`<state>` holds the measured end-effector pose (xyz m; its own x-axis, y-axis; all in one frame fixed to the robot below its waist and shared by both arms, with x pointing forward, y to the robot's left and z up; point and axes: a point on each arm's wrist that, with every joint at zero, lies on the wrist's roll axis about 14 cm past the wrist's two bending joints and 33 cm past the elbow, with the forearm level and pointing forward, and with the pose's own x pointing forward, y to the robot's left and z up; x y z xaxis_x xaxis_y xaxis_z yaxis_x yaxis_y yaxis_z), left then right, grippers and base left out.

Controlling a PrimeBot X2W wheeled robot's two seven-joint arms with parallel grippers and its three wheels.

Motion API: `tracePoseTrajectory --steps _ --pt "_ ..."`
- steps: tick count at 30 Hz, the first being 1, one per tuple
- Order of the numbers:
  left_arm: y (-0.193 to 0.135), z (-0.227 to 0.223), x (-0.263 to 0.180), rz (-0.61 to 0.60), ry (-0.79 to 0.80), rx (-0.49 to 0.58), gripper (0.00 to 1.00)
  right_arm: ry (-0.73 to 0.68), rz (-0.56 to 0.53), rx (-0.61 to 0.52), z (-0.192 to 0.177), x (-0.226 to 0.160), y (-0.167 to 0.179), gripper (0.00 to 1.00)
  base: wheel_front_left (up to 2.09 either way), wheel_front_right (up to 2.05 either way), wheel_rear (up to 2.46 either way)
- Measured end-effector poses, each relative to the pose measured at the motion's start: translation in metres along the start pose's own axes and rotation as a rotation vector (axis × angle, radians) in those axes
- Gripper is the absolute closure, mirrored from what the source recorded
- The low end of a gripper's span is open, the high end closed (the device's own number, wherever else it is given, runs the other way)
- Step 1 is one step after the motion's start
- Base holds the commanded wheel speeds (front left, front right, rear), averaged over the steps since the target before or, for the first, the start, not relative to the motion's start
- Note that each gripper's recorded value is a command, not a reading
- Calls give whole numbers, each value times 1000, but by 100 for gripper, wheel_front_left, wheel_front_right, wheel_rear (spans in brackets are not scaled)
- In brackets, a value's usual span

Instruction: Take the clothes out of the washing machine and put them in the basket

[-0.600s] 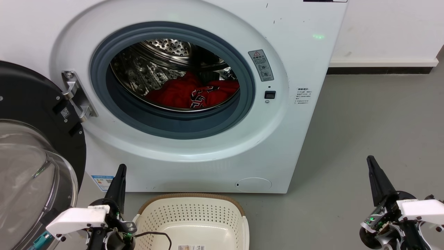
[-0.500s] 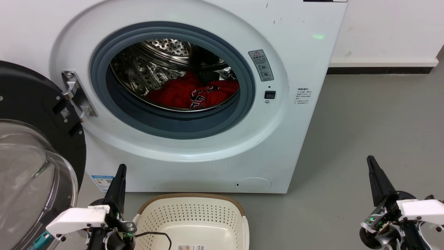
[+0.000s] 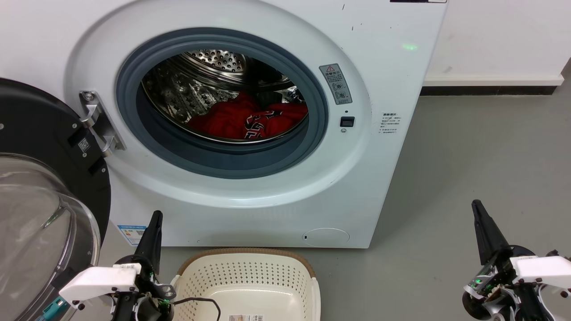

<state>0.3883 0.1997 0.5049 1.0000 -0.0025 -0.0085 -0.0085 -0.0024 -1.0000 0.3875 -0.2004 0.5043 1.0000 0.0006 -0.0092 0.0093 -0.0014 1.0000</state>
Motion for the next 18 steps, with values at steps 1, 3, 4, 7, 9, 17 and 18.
tracePoseTrajectory --steps 1,3,4,7,9,17,18 --pt "0 0 0 0 0 0 100 0 0 0 0 0 0 100 0 0 0" --pt "0 0 0 0 0 0 100 0 0 0 0 0 0 100 0 0 0" --pt "0 0 0 0 0 0 100 0 0 0 0 0 0 100 0 0 0" --pt "0 0 0 0 0 0 100 0 0 0 0 0 0 100 0 0 0" --pt "0 0 0 0 0 0 100 0 0 0 0 0 0 100 0 0 0" --pt "0 0 0 0 0 0 100 0 0 0 0 0 0 100 0 0 0" --pt "0 0 0 0 0 0 0 0 0 0 0 0 0 0 0 0 0"
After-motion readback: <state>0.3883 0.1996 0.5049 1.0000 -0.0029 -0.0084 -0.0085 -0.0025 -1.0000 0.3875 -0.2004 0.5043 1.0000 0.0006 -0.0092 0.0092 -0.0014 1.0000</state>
